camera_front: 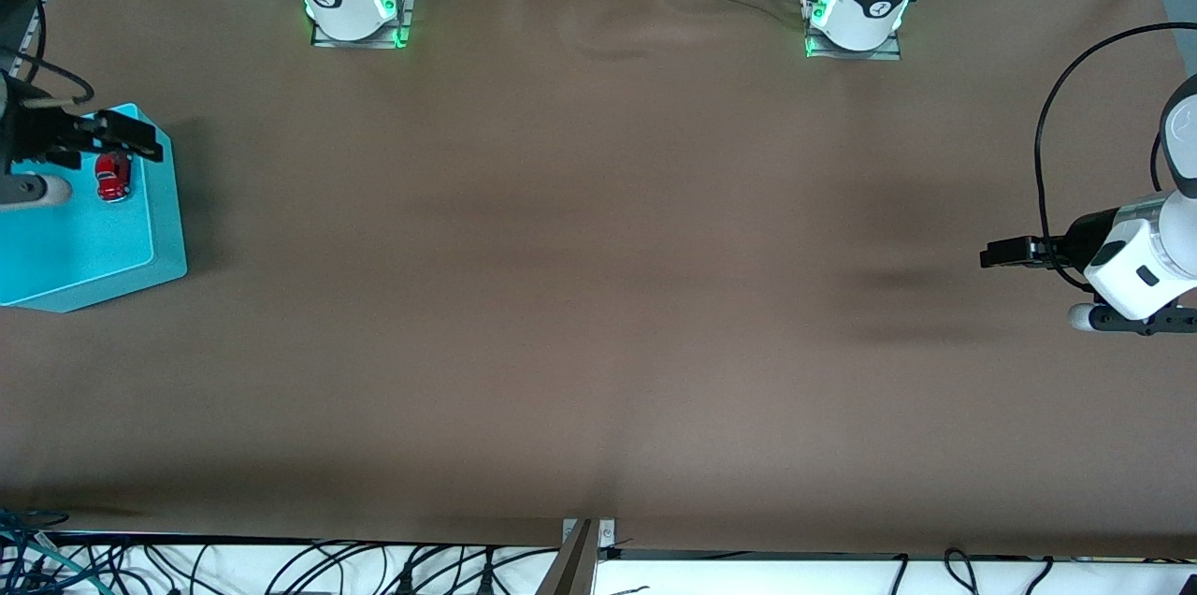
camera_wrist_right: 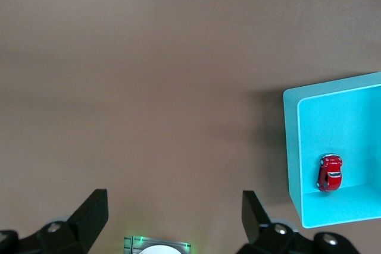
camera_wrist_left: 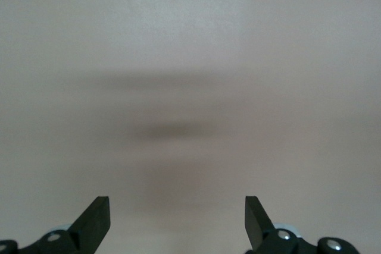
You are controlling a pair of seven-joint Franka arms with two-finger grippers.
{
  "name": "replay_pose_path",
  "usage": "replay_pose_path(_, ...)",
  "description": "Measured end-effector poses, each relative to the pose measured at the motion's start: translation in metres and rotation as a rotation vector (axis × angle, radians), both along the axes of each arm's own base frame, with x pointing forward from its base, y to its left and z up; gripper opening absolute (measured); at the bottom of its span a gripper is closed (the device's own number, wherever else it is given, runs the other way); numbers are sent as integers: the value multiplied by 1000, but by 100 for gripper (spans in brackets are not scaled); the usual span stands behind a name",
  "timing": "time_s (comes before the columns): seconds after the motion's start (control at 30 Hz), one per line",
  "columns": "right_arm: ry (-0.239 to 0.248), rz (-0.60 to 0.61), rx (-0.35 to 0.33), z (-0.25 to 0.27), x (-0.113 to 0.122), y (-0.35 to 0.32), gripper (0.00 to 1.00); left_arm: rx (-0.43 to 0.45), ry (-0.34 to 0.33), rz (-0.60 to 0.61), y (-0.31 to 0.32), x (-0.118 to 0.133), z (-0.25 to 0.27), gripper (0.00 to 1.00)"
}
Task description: Wind red beetle toy and store in blue box
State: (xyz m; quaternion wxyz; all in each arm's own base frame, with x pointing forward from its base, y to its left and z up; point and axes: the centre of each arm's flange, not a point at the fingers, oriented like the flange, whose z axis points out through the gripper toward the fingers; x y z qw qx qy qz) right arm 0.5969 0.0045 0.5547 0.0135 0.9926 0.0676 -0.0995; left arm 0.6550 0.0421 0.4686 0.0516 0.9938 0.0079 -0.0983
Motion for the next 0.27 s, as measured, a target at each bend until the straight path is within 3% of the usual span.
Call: replay_pose_path(0.27, -7, -2, 0, 4, -1, 0, 100, 0, 0, 0, 0, 0, 0, 100)
